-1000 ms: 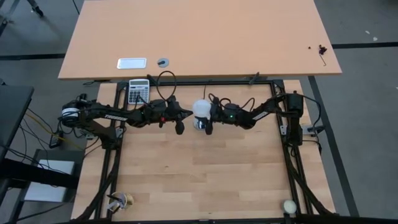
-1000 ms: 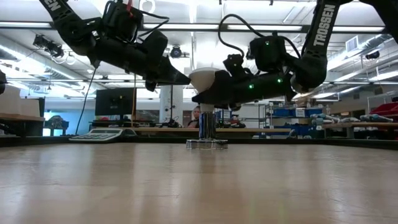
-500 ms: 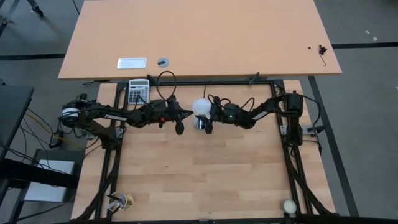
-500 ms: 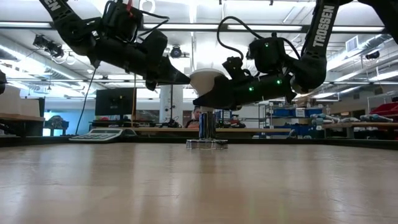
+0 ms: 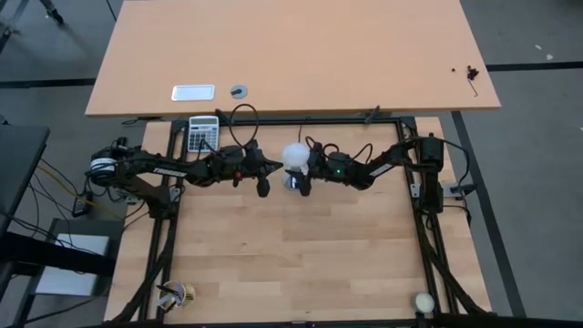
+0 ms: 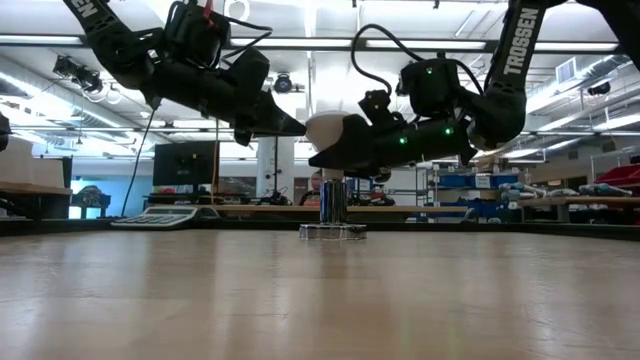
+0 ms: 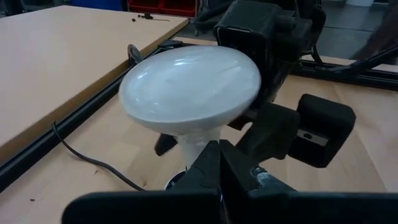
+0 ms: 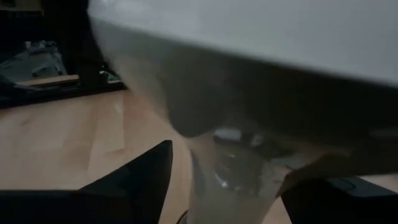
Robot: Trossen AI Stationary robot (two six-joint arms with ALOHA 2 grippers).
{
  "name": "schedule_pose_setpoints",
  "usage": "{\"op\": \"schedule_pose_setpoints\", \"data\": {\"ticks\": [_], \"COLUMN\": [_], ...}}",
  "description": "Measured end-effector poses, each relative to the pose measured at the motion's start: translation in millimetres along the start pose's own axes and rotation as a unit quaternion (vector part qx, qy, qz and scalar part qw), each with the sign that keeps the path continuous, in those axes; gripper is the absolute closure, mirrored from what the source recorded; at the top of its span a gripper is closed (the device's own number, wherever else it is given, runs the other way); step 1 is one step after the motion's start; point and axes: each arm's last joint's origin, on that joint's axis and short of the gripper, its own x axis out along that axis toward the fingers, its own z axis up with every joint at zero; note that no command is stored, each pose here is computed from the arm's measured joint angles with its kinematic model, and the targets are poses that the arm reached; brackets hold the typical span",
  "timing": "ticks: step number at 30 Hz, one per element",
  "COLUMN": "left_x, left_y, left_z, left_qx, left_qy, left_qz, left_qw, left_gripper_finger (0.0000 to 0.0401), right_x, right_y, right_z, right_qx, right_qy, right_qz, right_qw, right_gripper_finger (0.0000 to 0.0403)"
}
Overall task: Screw lightbulb
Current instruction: Insert the lightbulb into the lamp
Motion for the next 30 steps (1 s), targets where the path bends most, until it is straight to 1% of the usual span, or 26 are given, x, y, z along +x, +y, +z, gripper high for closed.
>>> {"op": "schedule_pose_setpoints", "data": {"ticks": [6,10,12,30], "left_x": [0.0,0.0,0.0,0.0], "left_y": [0.0,-0.2,-0.6,-0.8], "left_z": [0.0,0.0,-0.1,-0.1], "left_qx": [0.004,0.003,0.003,0.002], "left_qy": [0.000,0.000,0.001,0.001], "left_qz": [0.000,-0.002,-0.009,-0.009], "left_qw": [1.000,1.000,1.000,1.000], "left_gripper_finger": [0.0401,0.0401,0.0401,0.0401], "right_x": [0.1,0.1,0.1,0.1], "right_y": [-1.4,-1.3,-1.3,-0.7], "right_z": [-0.1,-0.1,-0.1,-1.2], "right_qx": [0.012,0.012,0.012,0.013], "right_qy": [0.001,0.001,0.001,0.008], "right_qz": [-0.003,-0.002,-0.001,0.015], "right_qw": [1.000,1.000,1.000,1.000], "right_gripper_finger": [0.0101,0.0091,0.0089,0.0086]}}
